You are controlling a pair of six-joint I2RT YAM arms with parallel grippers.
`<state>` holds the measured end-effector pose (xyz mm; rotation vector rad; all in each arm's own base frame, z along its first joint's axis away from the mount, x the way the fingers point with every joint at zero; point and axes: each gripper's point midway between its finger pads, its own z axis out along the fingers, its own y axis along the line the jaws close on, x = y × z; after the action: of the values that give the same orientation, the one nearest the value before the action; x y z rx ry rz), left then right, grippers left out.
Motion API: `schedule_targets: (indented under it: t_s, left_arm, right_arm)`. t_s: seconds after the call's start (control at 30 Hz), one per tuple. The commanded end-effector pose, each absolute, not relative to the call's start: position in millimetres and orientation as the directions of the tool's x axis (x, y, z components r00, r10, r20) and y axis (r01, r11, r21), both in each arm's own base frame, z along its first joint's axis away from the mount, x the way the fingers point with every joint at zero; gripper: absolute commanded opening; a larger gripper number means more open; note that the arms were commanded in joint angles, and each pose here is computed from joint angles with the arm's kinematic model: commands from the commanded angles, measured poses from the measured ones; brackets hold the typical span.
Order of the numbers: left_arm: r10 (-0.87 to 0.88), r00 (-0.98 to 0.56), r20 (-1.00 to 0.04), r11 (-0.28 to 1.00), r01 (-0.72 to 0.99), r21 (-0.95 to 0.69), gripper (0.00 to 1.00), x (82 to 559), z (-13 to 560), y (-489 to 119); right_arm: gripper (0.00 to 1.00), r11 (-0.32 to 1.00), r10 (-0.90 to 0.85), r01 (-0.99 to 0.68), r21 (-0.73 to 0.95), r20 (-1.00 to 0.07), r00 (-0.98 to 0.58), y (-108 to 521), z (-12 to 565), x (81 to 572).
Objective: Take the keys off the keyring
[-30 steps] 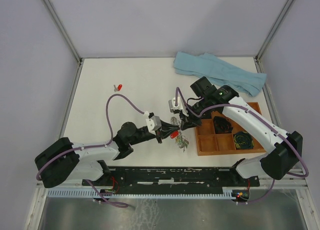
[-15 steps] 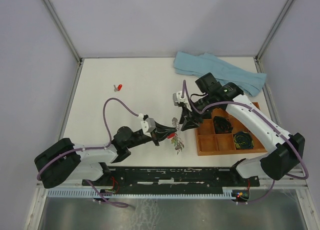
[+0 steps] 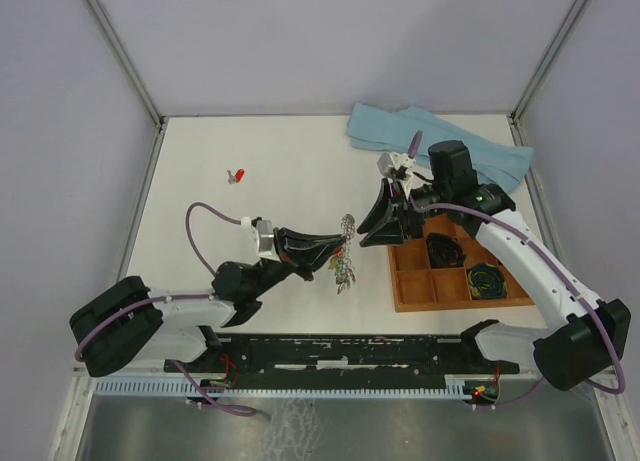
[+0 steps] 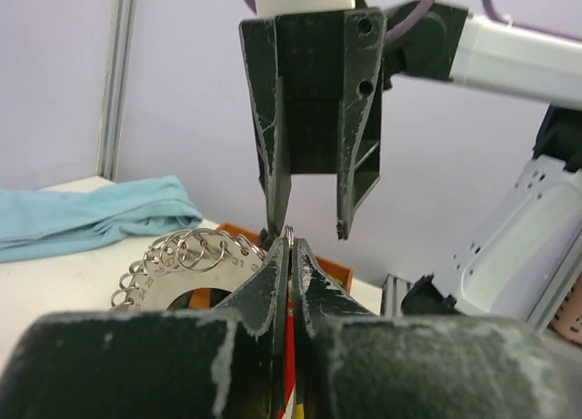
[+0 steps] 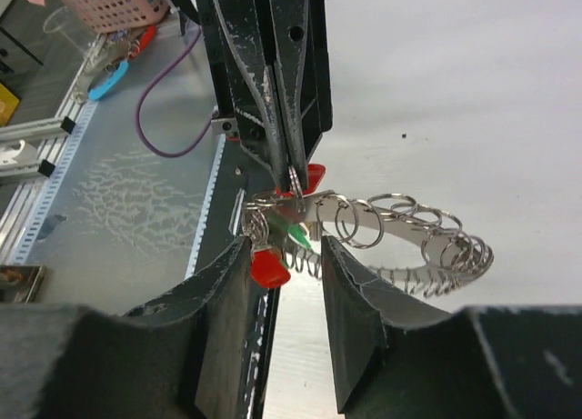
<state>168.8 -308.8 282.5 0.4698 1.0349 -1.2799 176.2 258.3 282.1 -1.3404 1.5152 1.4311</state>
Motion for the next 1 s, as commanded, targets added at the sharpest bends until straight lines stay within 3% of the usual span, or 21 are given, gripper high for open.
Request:
schedule_targets:
  t_s: [0.0,0.47,0.7,0.97]
  left_arm:
    - [-0.759,0.023,-0.65,0.202,0.958,-0.202,0.03,155.4,362.8,-283.3]
    - [-0.776,-0.014,-0.631,0.162,0.962,-0.22,0.03,157.1,372.9,-290.2]
    - [-0.777,-0.015,-0.629,0.161,0.962,-0.222,0.03,157.8,373.8,-290.4]
    - [-0.771,-0.03,-0.636,0.154,0.96,-0.233,0.03,159.1,369.4,-293.7]
  right_arm:
    - [0.43,-0.172,-0.145,-0.954,0.244,-0.965,-0.22,266.0,316.3,177.1]
    - [0.33,-0.226,-0.144,-0.944,0.242,-0.966,-0.213,273.7,318.0,164.9]
    - [0.22,-0.226,-0.15,-0.942,0.247,-0.965,-0.217,275.8,316.3,163.9]
    - [0.01,-0.208,-0.157,-0.947,0.246,-0.964,-0.216,275.6,314.4,165.7]
